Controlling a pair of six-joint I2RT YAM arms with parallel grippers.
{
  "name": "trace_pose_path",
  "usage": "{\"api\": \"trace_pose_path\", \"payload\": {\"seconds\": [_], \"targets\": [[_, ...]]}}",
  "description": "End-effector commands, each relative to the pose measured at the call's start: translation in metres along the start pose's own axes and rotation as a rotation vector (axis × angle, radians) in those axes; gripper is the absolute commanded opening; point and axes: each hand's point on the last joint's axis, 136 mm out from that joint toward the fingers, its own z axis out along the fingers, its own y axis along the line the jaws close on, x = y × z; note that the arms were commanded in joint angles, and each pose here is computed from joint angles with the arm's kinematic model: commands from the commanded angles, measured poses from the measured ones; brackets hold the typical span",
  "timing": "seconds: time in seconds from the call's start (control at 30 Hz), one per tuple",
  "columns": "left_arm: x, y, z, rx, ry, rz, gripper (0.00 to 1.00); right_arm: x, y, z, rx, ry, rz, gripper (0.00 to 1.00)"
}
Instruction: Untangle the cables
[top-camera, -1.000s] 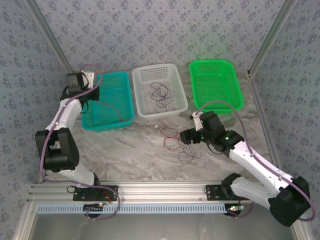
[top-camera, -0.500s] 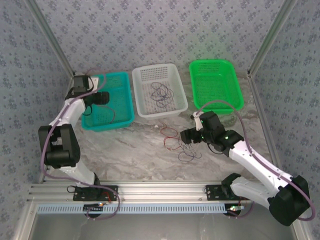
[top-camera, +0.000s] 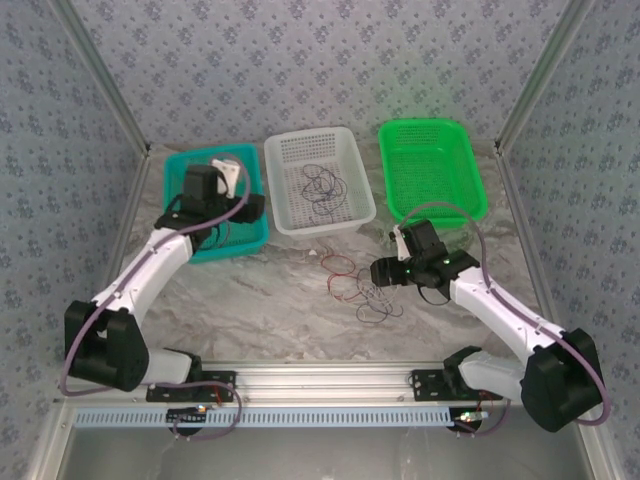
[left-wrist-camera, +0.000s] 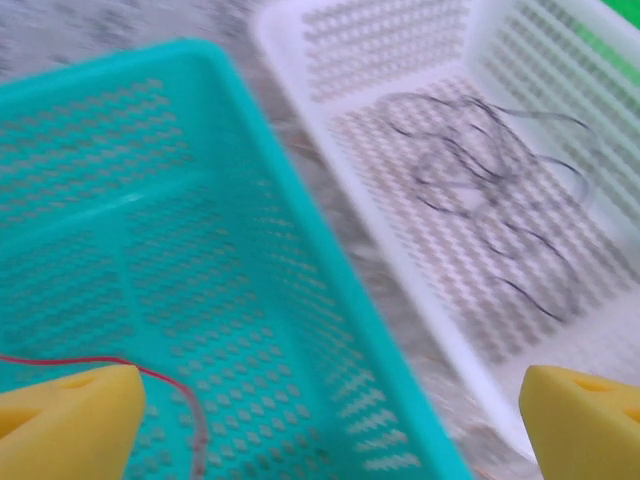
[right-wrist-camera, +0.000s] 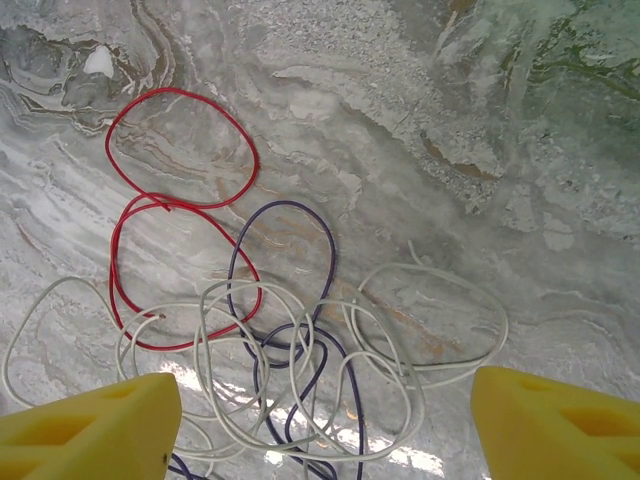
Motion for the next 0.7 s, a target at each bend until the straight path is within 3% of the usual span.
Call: {"api": "trace_pose_path", "payload": {"seconds": [0.0,0.17,0.43,0.5,0.6,0.67], "targets": [[0.006,-0.044,-0.003,0.122,-0.034,0.008,0.97,0.009,0.006,0.007,-0.033,0.037,0.02,0.78],[0.035,-0.091,-0.001,0.197,0.026,0.103,0.96,0.011,0.016,0.021,-0.054,0.062,0.011,0.77],[0.068,-0.13,0.019,0.261,0.145,0.084,0.88,0.026,0.02,0.051,0.025,0.16,-0.036,0.77],[0.075,-0.137,0.025,0.267,0.172,0.073,0.87,0.032,0.012,0.055,0.062,0.186,-0.038,0.7],[0.083,-0.149,0.031,0.279,0.203,0.076,0.86,0.037,0.0,0.055,0.115,0.206,-0.041,0.44],[0.085,-0.153,0.035,0.27,0.206,0.078,0.86,0.041,-0.008,0.052,0.153,0.218,-0.041,0.33]]}}
